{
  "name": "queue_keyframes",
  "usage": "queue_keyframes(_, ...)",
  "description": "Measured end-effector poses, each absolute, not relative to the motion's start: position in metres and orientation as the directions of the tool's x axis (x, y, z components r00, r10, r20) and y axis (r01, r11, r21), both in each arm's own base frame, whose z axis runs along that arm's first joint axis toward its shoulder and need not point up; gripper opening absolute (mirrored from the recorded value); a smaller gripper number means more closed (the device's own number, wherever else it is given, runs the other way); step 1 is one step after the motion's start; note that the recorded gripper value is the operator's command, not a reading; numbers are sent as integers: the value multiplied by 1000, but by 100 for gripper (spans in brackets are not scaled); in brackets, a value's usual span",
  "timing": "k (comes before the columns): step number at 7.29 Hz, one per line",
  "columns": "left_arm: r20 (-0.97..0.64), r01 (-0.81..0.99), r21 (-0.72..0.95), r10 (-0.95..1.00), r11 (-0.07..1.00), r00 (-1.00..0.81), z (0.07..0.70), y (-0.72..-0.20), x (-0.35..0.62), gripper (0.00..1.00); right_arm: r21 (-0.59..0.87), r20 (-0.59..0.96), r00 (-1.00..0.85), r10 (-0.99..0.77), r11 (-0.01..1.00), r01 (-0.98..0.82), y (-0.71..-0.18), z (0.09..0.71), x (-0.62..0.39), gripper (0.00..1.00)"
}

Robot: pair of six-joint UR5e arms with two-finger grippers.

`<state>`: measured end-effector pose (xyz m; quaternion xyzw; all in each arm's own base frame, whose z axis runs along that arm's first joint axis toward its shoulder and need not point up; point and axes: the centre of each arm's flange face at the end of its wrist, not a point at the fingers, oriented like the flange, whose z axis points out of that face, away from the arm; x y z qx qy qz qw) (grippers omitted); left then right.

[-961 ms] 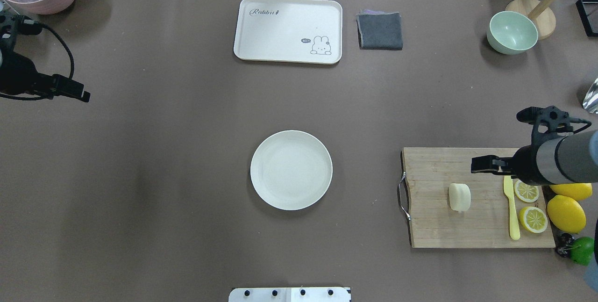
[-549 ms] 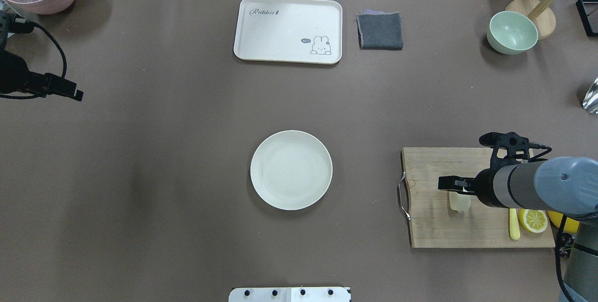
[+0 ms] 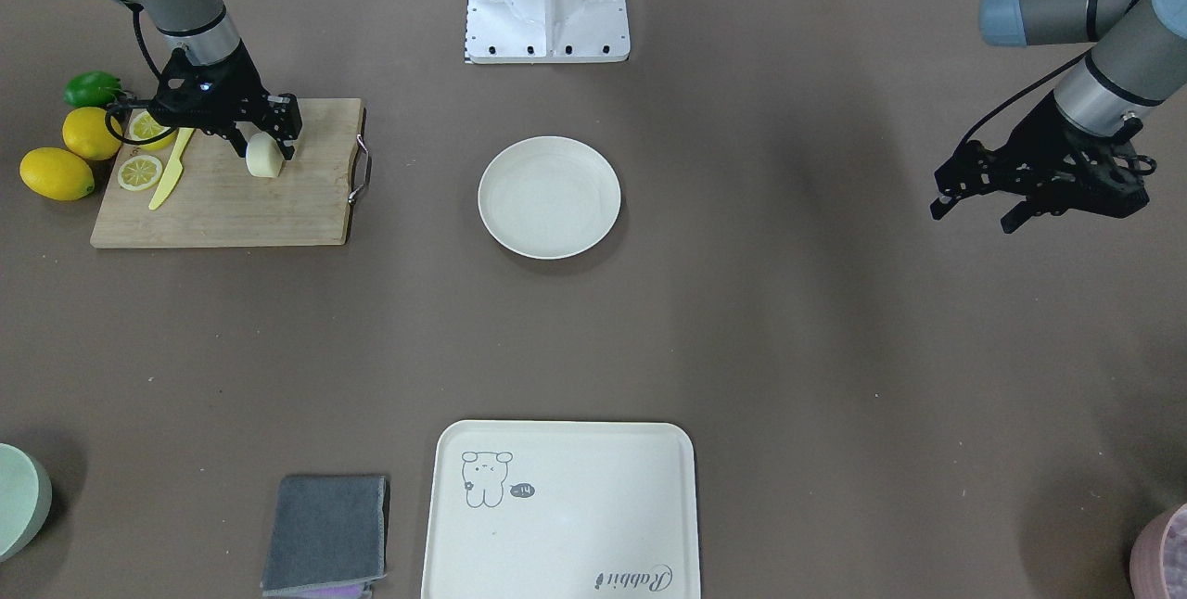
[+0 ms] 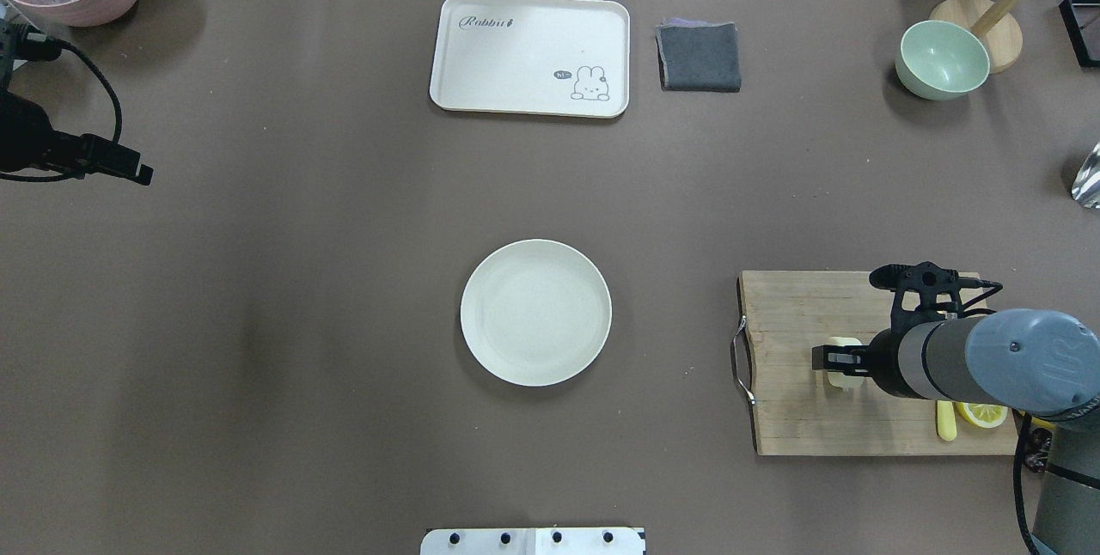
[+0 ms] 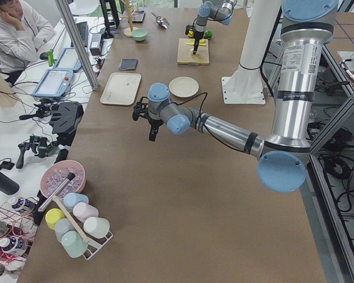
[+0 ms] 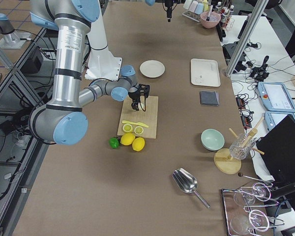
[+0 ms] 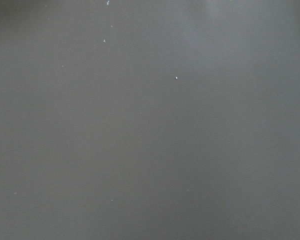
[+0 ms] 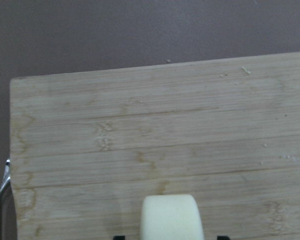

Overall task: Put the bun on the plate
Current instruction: 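Lower the right gripper over the cream bun and grasp it, then carry the bun with the right gripper over the white plate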

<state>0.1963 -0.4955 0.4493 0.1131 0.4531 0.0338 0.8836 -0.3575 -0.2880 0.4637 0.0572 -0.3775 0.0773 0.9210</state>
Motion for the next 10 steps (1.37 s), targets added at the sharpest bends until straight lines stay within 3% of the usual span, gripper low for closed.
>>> queue_keyframes(1,-793,43,230,162,972,587,449,-496,196,98,49,701,706,97,982,-184,-288,464,-358,11)
queue_keyframes(4,-793,41,226,159,973,588,451,-496,197,98,46,702,705,106,980,-193,-298,447,-366,9)
queue_keyframes(8,-788,48,208,138,977,600,463,-498,189,98,7,694,698,176,968,-250,-348,291,-459,10)
queue_keyframes(10,-740,26,207,139,978,658,521,-508,140,98,-8,718,664,208,956,-292,-359,226,-511,10)
